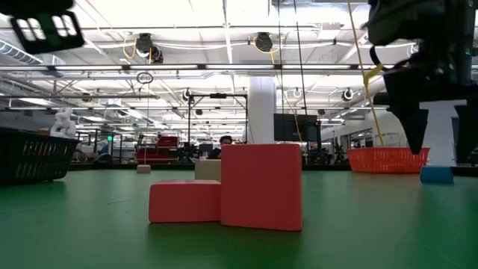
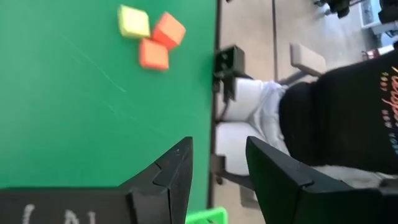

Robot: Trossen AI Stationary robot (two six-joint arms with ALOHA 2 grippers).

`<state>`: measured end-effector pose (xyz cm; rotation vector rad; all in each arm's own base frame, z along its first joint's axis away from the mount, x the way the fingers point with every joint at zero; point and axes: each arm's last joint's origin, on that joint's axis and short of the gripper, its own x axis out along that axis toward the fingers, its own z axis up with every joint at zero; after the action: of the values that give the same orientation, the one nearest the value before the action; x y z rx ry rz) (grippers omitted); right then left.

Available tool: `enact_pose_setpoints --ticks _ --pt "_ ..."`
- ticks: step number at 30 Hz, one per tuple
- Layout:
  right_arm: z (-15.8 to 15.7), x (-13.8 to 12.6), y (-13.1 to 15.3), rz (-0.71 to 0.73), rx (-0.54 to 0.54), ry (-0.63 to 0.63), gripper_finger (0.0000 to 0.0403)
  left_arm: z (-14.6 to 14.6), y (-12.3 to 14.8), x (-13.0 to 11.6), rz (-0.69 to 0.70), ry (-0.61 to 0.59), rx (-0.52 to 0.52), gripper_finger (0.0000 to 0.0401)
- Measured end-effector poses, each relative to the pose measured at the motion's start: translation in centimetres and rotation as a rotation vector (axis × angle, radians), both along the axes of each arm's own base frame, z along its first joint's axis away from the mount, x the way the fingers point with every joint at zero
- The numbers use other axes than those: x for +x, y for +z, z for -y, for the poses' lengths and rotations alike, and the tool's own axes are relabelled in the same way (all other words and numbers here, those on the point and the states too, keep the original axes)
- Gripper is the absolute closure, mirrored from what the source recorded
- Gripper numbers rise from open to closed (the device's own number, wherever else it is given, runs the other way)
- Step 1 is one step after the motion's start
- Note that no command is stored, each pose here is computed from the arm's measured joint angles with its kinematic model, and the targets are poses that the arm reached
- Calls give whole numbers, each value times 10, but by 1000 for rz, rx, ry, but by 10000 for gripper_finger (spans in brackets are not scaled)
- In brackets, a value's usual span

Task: Sort & place blocks by color
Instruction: Put the bottom blue wooden block into the blue basket

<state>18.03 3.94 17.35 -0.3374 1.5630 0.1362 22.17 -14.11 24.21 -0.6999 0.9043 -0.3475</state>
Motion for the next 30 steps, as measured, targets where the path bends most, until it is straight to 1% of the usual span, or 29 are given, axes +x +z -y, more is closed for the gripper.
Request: enact_pose_setpoints --ticks 3,12,16,23,30 --pt "-1 -3 -5 -14 -8 41 133 -5 0 3 18 1 21 252" --pt "-1 -2 -5 -4 -5 46 133 -16 0 9 66 -7 76 252" --pt "-2 0 -8 -19 -10 46 133 -18 0 11 66 4 77 252" --pt "-4 8 -22 -88 -22 52 133 -19 0 11 69 2 81 251" --pt "-6 19 -33 -92 -17 113 134 -19 -1 11 65 1 82 252"
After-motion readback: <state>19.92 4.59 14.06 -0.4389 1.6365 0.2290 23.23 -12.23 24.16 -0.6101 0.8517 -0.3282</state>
